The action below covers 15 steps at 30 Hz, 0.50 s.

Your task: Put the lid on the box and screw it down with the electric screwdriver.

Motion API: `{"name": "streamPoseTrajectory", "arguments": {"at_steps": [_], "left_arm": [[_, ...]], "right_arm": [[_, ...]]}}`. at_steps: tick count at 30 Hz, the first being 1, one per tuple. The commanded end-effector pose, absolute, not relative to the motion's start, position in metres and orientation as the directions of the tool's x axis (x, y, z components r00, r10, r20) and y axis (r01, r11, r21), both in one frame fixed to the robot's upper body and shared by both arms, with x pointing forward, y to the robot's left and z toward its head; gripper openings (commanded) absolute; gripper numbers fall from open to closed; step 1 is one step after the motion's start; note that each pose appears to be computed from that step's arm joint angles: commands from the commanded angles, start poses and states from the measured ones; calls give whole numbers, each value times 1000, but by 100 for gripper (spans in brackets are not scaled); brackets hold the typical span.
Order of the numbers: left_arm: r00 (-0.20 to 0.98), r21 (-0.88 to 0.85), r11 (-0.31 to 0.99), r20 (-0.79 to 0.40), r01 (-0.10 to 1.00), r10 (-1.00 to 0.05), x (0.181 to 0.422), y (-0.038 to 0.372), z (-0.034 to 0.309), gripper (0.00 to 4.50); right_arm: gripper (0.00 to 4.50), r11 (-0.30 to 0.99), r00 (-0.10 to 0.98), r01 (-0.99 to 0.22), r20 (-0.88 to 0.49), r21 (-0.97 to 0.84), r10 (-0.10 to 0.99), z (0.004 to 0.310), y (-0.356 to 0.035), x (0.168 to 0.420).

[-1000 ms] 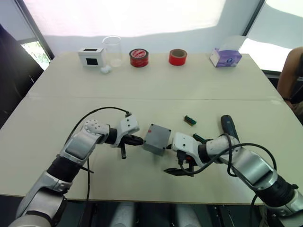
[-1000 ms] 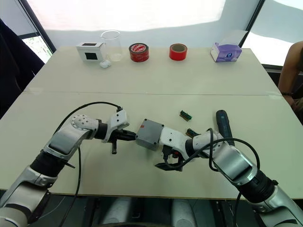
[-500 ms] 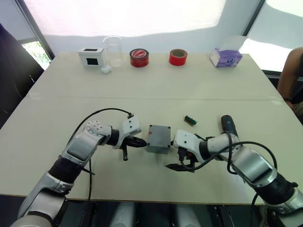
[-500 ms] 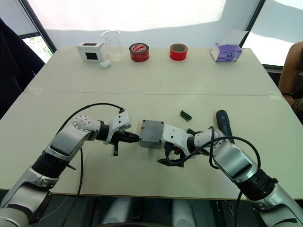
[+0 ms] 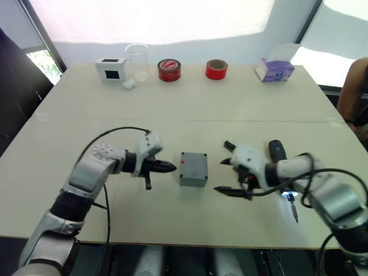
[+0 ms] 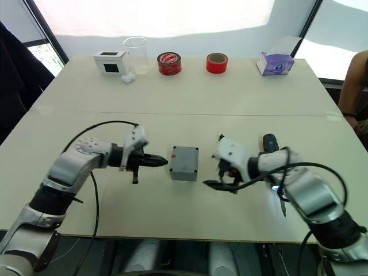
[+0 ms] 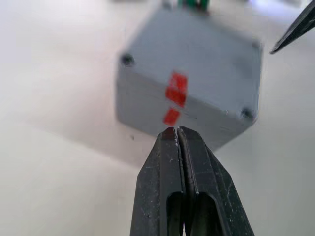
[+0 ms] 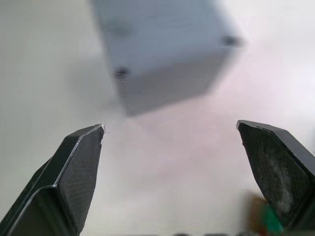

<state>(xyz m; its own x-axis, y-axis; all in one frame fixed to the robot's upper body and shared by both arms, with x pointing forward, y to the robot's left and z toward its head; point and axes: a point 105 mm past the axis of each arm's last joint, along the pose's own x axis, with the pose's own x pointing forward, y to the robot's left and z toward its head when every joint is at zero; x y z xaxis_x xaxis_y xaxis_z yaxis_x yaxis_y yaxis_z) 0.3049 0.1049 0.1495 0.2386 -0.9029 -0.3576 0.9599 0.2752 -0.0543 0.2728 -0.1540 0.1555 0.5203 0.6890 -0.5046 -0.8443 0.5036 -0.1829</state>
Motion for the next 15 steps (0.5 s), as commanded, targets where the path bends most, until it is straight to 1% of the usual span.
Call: {"name": "streamPoseTrajectory", "arguments": {"at_steps": [1,4,9,12,15], "left_arm": [[165,1,174,-315,985,-934,290,92,176,0],[139,33,136,-344,990,-928,285,87,177,0],[110,72,90,-360,993,-926,282,78,182,0],[106,105,72,-373,992,-922,283,75,186,0],[110,108,75,-377,991,-920,285,76,186,0]], "right_arm": [[446,625,625,-763,-434,-166,649,164,-177,279],[446,669,660,-724,-452,-170,600,151,-189,282],[446,695,678,-701,-451,-160,581,135,-190,288],[386,708,692,-688,-440,-161,572,125,-188,297],[277,715,702,-679,-434,-167,565,122,-188,302]]}}
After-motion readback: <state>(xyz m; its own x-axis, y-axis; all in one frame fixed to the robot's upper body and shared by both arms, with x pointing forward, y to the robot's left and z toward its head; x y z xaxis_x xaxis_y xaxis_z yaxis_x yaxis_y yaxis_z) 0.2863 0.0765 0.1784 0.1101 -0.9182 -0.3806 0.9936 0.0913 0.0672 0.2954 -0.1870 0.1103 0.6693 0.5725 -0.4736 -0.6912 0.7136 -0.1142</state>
